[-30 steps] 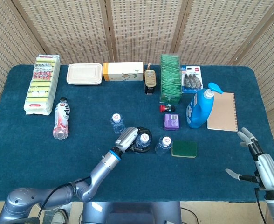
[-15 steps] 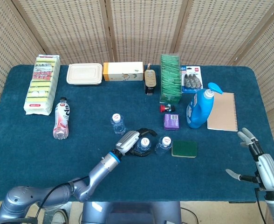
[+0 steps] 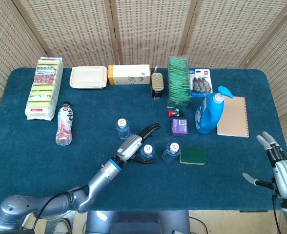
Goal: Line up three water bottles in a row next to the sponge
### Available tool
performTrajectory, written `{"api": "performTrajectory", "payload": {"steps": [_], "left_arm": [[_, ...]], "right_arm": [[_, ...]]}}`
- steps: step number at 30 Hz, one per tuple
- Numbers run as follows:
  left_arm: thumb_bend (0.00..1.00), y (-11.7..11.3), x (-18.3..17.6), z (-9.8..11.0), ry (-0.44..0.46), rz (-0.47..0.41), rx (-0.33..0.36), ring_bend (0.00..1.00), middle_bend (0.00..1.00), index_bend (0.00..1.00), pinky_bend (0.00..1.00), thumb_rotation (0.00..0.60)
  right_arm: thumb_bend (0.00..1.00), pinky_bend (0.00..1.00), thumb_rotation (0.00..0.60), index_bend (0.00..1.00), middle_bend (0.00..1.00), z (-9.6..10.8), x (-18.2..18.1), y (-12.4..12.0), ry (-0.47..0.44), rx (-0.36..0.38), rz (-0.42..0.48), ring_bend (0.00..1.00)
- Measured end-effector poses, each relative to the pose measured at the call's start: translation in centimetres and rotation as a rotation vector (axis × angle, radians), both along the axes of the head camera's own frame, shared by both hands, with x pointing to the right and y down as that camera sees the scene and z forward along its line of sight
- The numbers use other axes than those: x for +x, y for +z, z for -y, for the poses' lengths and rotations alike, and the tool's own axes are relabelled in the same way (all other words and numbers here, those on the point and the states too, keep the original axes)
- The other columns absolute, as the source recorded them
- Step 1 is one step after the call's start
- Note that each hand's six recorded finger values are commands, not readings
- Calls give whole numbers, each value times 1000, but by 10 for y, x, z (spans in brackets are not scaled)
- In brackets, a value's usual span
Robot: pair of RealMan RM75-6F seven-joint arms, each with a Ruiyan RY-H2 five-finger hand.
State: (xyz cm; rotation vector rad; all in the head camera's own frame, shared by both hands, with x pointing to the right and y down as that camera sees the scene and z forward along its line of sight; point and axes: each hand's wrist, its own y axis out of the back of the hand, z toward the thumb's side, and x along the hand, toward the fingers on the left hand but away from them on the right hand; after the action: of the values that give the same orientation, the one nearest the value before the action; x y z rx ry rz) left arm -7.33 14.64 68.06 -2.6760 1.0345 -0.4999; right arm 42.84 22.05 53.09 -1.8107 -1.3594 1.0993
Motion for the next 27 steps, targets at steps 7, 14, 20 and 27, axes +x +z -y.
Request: {"api": "performTrajectory", "payload": {"steps": [7,14,20,27], "left_arm": [[193,-41,-13,4,-1,-77,42,0,0,0,183,600],[183,-84,-29,12,-13,-82,139,0,0,0,113,600],[117,-111,-58,34,-42,2,237,0,0,0,66,600],[111,-116,-115,71,-112,164,257,0,0,0,66,600]], "right_arm": [[0,95,600,47,0,-3,-2,-1,16,-8,-53,0],[0,95,600,45,0,-6,-7,-2,6,-22,-49,0],[0,76,600,22,0,-8,-8,-2,4,-26,-62,0],[0,74,600,18,0,-8,-9,0,8,-37,-94,0]]}}
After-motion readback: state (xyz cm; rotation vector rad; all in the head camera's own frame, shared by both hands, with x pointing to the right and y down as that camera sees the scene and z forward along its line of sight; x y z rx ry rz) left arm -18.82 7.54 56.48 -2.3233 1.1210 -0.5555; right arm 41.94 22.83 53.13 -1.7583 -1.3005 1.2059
